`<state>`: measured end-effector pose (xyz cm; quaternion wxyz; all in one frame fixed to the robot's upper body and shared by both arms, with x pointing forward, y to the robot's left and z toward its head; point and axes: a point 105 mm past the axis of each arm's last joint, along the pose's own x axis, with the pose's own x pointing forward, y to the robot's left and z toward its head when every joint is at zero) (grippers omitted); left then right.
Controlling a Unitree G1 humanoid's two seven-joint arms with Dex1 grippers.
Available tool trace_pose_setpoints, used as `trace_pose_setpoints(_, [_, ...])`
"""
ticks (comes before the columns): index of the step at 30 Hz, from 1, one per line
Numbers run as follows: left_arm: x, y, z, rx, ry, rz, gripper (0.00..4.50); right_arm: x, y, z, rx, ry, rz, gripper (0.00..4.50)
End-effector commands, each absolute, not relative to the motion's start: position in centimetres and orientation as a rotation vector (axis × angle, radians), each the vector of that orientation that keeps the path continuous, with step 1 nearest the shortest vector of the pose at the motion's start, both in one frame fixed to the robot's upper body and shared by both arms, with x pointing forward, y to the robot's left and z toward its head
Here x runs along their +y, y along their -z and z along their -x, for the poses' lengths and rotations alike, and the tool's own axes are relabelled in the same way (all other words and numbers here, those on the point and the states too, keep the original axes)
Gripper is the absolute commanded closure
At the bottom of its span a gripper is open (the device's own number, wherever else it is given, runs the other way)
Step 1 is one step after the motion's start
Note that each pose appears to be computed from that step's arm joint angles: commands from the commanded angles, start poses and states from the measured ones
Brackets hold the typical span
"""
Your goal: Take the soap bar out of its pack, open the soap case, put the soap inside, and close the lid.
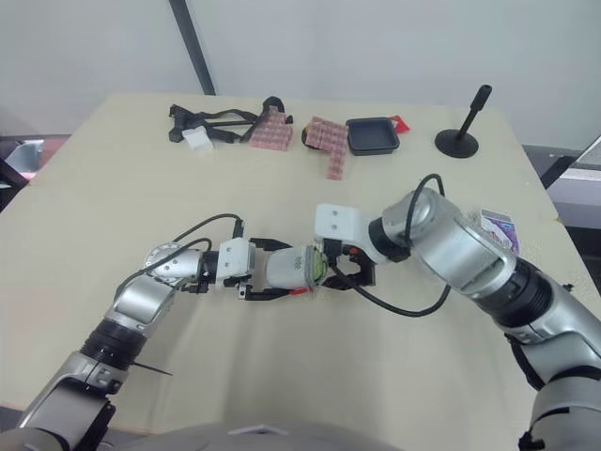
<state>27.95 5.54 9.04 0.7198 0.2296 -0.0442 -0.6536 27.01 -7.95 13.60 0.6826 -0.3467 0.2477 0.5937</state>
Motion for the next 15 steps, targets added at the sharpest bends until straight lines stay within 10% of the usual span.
trace_pose_setpoints(1, [5.4,-10.2,-28.0,-0.145,1.448,-0.523,1.04,-8.6,-14.9,-26.8,0.481,-1.327,0.774,0.05])
trace_pose_setpoints(4, [5.6,-10.2,-28.0,-0.145,1.448,-0.528,1.04,-9.3,-15.1,-26.9,0.439,-1.307,0.760,0.30])
trace_pose_setpoints(15, [6.0,-10.4,-27.8,-0.149,1.483,-0.552,1.04,-9.9,-14.0,-26.7,0.370,-1.314,0.766,3.84])
